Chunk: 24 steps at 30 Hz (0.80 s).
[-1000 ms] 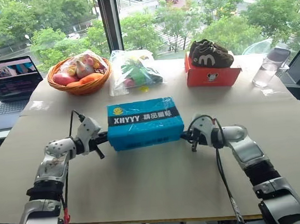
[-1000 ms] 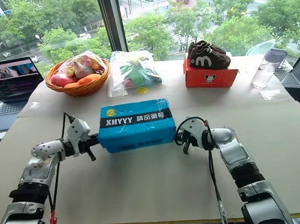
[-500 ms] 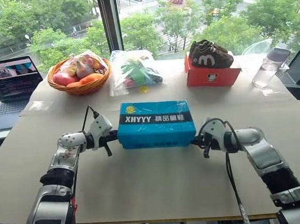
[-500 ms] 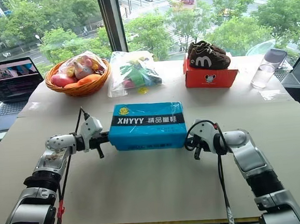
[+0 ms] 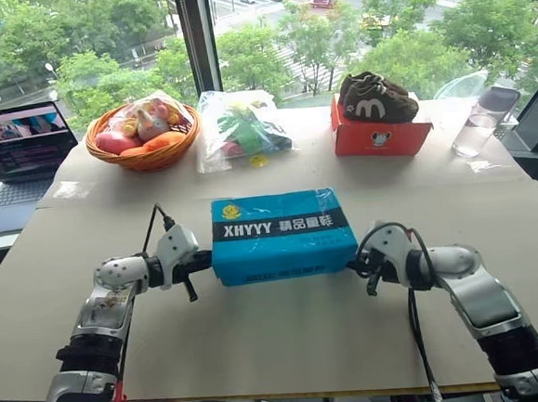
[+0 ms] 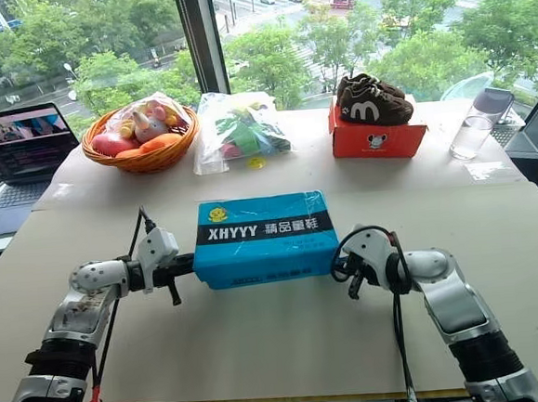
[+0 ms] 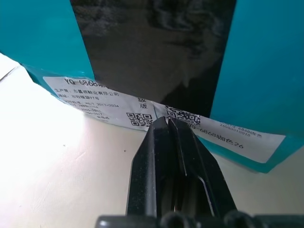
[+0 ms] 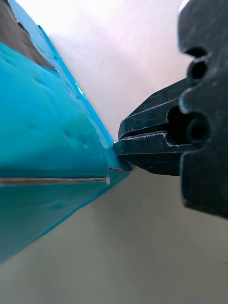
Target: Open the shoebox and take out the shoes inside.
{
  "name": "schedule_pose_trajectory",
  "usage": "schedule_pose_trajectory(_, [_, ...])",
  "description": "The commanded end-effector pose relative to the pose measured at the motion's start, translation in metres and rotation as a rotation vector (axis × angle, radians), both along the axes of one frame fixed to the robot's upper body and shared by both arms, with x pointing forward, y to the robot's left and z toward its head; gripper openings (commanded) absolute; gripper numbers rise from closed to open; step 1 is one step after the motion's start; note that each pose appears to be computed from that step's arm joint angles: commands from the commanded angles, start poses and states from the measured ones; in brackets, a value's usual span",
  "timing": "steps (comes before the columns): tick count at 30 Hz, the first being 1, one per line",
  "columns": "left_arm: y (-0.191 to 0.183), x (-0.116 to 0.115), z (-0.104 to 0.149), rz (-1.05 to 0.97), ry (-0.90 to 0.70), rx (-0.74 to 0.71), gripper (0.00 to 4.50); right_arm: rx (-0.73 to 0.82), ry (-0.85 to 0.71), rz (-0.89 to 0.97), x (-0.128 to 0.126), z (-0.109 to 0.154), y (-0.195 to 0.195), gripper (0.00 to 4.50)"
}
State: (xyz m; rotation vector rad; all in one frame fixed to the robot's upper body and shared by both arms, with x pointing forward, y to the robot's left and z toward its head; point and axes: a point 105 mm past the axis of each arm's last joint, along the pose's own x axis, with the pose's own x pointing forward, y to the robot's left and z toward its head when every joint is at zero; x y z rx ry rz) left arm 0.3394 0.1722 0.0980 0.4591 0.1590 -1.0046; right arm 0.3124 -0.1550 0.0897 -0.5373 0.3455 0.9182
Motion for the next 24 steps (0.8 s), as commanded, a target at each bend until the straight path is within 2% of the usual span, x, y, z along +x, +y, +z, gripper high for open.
schedule_pose_trajectory(1, [-0.004,0.009,0.01,0.005,-0.066,-0.013,0.06,0.042,0.014,0.1,-0.012,0.004,0.019,0.0])
schedule_pose_trajectory(8, [0.019,0.02,0.018,0.087,-0.142,-0.002,0.06,-0.013,0.029,0.062,-0.014,0.003,-0.008,0.0])
schedule_pose_trajectory(13, [0.024,0.0,0.019,0.076,-0.118,-0.051,0.06,-0.041,0.007,0.005,-0.007,0.007,-0.029,0.0])
schedule_pose_trajectory(16, [0.031,-0.025,0.025,0.075,-0.101,-0.089,0.06,-0.038,-0.001,-0.023,-0.008,0.01,-0.037,0.0])
schedule_pose_trajectory(18, [0.031,-0.041,0.035,0.082,-0.104,-0.171,0.06,-0.038,0.012,-0.031,-0.015,0.008,-0.041,0.0])
schedule_pose_trajectory(22, [0.022,-0.079,0.028,0.057,-0.02,-0.22,0.06,-0.056,0.081,-0.011,-0.04,-0.001,-0.048,0.0])
schedule_pose_trajectory(24, [0.011,-0.101,0.021,0.039,0.016,-0.244,0.06,-0.052,0.161,0.017,-0.062,-0.006,-0.049,0.0])
